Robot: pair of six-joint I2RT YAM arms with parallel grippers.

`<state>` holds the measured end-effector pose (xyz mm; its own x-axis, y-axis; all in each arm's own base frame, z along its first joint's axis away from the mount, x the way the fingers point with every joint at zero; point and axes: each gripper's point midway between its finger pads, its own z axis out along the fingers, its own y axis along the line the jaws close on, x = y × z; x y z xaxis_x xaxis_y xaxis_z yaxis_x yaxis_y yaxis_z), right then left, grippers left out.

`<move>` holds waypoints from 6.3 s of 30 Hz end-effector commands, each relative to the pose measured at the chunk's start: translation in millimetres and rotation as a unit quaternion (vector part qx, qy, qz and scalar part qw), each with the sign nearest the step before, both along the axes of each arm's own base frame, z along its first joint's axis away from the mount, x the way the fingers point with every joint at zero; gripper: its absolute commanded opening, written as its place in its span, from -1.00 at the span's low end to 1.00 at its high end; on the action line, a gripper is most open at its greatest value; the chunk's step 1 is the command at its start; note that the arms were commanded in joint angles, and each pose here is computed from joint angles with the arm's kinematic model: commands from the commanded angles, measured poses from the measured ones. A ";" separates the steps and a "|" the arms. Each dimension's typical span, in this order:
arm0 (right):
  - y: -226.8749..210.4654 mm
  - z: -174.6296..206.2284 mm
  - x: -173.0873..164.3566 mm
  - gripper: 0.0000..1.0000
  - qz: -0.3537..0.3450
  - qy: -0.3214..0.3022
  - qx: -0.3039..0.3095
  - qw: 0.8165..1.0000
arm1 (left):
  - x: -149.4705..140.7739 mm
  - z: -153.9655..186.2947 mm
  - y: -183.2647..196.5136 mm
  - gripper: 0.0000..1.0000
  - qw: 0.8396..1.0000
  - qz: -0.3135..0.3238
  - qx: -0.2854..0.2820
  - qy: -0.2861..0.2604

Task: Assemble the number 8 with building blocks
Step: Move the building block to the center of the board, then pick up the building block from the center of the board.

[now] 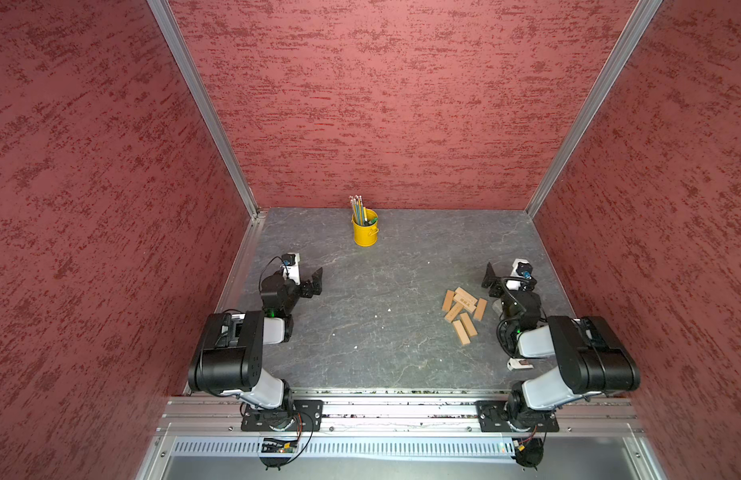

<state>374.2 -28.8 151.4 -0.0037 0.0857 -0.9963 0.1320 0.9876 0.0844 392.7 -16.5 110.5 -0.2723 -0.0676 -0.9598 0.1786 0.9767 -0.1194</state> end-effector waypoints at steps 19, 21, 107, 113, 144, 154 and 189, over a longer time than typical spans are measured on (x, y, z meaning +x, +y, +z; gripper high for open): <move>2.2 4.3 1.7 0.98 0.008 -0.006 -0.004 1.000 | -17.2 51.1 -138.8 0.99 0.923 -0.356 0.122 0.081; 6.0 11.9 15.9 0.98 0.021 0.015 -0.009 1.000 | -8.2 55.1 -150.6 0.99 0.915 -0.376 0.126 0.073; 165.4 -126.4 -33.6 -0.07 0.039 0.589 0.229 0.774 | 19.3 4.0 -146.7 0.99 0.898 -0.430 0.087 0.016; 177.3 -137.1 -33.7 -0.47 0.054 0.603 0.221 0.765 | 20.4 3.7 -147.0 0.99 0.898 -0.431 0.087 0.020; 275.2 -160.2 -18.3 -0.57 0.157 0.614 0.116 0.765 | 20.8 -1.7 -152.1 0.99 0.894 -0.435 0.097 0.036; 276.4 -124.1 -11.0 0.98 0.189 0.554 0.121 0.802 | 22.7 -3.3 -152.7 0.99 0.895 -0.433 0.099 0.042; 94.9 -85.2 -30.6 0.19 0.254 0.524 -0.310 0.752 | 23.2 -4.8 -154.0 0.99 0.894 -0.435 0.100 0.050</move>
<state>332.9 67.5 72.9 -0.7246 -0.6254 -0.2895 -0.5678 0.7798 -0.2636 414.0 -167.7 108.0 -0.2253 0.3754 -0.8990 0.8715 0.4902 -0.0137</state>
